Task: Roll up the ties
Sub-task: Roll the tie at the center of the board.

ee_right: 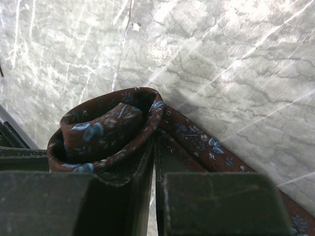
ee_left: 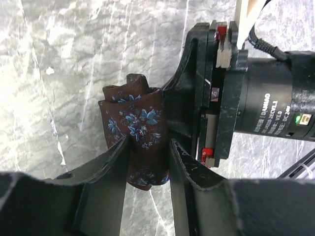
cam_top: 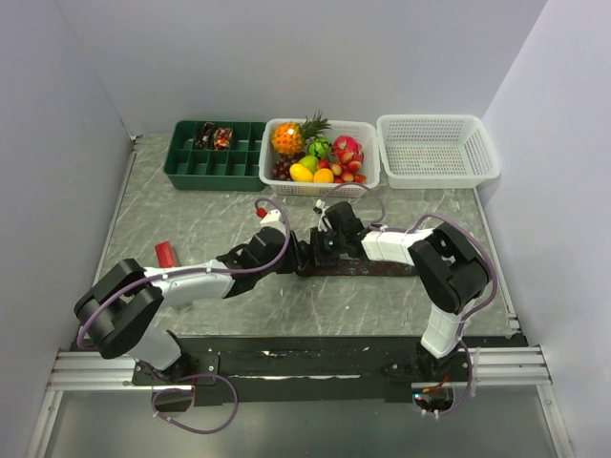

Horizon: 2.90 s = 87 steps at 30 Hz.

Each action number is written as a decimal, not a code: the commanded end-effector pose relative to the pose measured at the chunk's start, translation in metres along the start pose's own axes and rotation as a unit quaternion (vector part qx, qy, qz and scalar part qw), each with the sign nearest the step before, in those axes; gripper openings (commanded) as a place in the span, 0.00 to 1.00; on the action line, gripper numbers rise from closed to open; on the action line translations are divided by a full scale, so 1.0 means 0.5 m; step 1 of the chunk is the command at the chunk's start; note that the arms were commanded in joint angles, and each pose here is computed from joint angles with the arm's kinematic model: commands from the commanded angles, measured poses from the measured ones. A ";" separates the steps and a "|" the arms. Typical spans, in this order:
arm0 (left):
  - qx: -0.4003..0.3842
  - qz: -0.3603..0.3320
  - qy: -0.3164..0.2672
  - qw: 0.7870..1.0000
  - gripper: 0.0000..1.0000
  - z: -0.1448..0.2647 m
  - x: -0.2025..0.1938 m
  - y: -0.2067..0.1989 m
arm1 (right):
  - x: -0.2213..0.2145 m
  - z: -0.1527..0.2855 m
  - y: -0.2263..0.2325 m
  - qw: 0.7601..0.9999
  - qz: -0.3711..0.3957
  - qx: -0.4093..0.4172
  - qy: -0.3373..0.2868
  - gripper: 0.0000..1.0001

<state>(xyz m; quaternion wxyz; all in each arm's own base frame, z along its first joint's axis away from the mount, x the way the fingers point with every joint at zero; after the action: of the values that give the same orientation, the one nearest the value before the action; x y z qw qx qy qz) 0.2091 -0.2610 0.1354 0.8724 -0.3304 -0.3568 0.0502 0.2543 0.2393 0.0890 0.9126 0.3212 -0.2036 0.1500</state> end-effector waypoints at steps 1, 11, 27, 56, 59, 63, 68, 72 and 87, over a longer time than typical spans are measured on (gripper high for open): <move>-0.051 0.023 -0.011 0.998 0.40 0.009 0.005 -0.025 | 0.000 -0.015 0.001 1.000 0.004 0.006 -0.004 0.12; -0.045 0.005 0.010 0.999 0.45 -0.015 0.003 -0.036 | -0.009 -0.025 -0.005 1.000 0.003 0.006 0.006 0.12; -0.041 0.012 -0.001 0.999 0.60 -0.015 -0.001 -0.026 | 0.011 0.030 0.000 0.997 0.033 -0.062 0.009 0.12; -0.124 0.037 -0.022 0.991 0.51 -0.003 -0.008 -0.037 | 0.002 0.019 -0.014 0.999 0.027 -0.037 -0.008 0.12; -0.146 0.050 -0.030 0.988 0.45 0.003 -0.018 -0.028 | -0.005 0.019 -0.025 0.999 0.017 -0.030 -0.009 0.13; -0.181 0.052 -0.039 0.981 0.40 0.007 -0.016 -0.036 | -0.017 0.010 -0.041 1.000 0.007 -0.029 -0.009 0.12; -0.186 0.052 -0.033 0.981 0.36 -0.004 -0.019 -0.040 | -0.029 -0.003 -0.050 1.000 -0.002 -0.022 -0.004 0.12; -0.166 0.059 -0.028 0.984 0.33 -0.021 -0.026 -0.030 | -0.024 -0.004 -0.052 1.000 -0.002 -0.027 -0.003 0.12; -0.149 0.075 -0.023 0.986 0.13 -0.045 -0.036 -0.020 | 0.012 0.036 -0.029 0.997 0.024 -0.076 0.018 0.13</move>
<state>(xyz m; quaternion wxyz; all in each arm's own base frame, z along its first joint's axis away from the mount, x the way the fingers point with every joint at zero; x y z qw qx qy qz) 0.2075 -0.2778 0.1115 0.8112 -0.4586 -0.3559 0.0706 0.2620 0.2181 0.0889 0.9256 0.2772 -0.2111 0.1476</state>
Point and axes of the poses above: each gripper's point midway between its finger pads, its own z axis back along the fingers, its own y axis along the line the jaws close on, x = y × z, the point moved 9 cm from there along z, back along the fingers, and after that the axes turned 5 degrees about z, right-handed, at the moved point
